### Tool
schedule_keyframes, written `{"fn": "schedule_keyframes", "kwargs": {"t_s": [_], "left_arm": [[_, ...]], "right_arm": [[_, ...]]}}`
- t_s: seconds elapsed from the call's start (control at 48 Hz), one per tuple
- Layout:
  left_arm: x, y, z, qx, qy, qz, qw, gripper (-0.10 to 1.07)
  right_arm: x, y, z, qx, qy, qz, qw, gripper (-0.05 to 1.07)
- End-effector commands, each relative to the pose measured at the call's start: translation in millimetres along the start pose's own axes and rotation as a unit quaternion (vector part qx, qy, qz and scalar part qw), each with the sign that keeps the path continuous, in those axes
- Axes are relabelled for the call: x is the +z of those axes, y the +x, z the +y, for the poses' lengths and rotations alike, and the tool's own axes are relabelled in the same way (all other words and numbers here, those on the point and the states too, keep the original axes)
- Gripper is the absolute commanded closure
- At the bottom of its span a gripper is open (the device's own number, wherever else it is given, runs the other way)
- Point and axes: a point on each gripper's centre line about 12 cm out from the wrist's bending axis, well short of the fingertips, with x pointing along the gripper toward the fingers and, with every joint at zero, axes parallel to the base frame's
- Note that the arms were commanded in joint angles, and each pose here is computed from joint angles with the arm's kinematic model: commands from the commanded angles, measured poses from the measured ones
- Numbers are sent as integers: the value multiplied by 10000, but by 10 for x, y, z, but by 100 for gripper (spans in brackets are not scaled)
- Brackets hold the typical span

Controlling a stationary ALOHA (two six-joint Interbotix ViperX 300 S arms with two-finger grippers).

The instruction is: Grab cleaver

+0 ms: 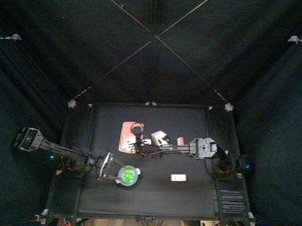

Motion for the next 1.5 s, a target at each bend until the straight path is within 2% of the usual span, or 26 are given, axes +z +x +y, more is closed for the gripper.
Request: {"fn": "schedule_keyframes", "kwargs": {"t_s": [0.0, 0.167, 0.292, 0.396, 0.625, 0.729, 0.875, 1.0, 1.104, 1.229, 1.354, 1.479], "left_arm": [[53, 23, 6, 8, 10, -99, 9999, 2], [59, 16, 9, 16, 12, -114, 9999, 2], [54, 13, 8, 16, -4, -107, 9999, 3], [59, 16, 10, 21, -25, -115, 9999, 2], [58, 11, 29, 102, -114, -120, 9998, 2], [51, 9, 34, 148, -186, -109, 9997, 3], [51, 9, 41, 184, -214, -112, 9995, 3], [65, 14, 42, 184, -205, -135, 9995, 3], [65, 14, 49, 200, -197, -134, 9995, 3], [59, 10, 56, 215, -198, -126, 9995, 2], [56, 11, 56, 215, -206, -119, 9995, 3], [50, 8, 55, 214, -215, -111, 9995, 3]], "right_arm": [[223, -546, 87, 534, -78, -228, 9983, -2], [243, -844, 108, 686, -401, -555, 9953, -2], [254, -1084, 42, 668, -546, -778, 9932, -2], [245, -1238, -132, 435, -661, -916, 9926, -2], [98, -1510, -539, 376, -789, -896, 9921, -2], [39, -1655, -722, 462, -825, -896, 9915, -2], [-30, -1852, -943, 853, -931, -983, 9871, -2], [-146, -1855, -1163, 1015, -1131, -1071, 9826, -2], [-304, -1723, -1289, 1045, -1352, -1014, 9801, -2], [-441, -1573, -1341, 1084, -1477, -858, 9793, -2], [-472, -1510, -1339, 1091, -1281, -772, 9827, -2], [-429, -1515, -1360, 1054, -1096, -1008, 9832, -1]]}}
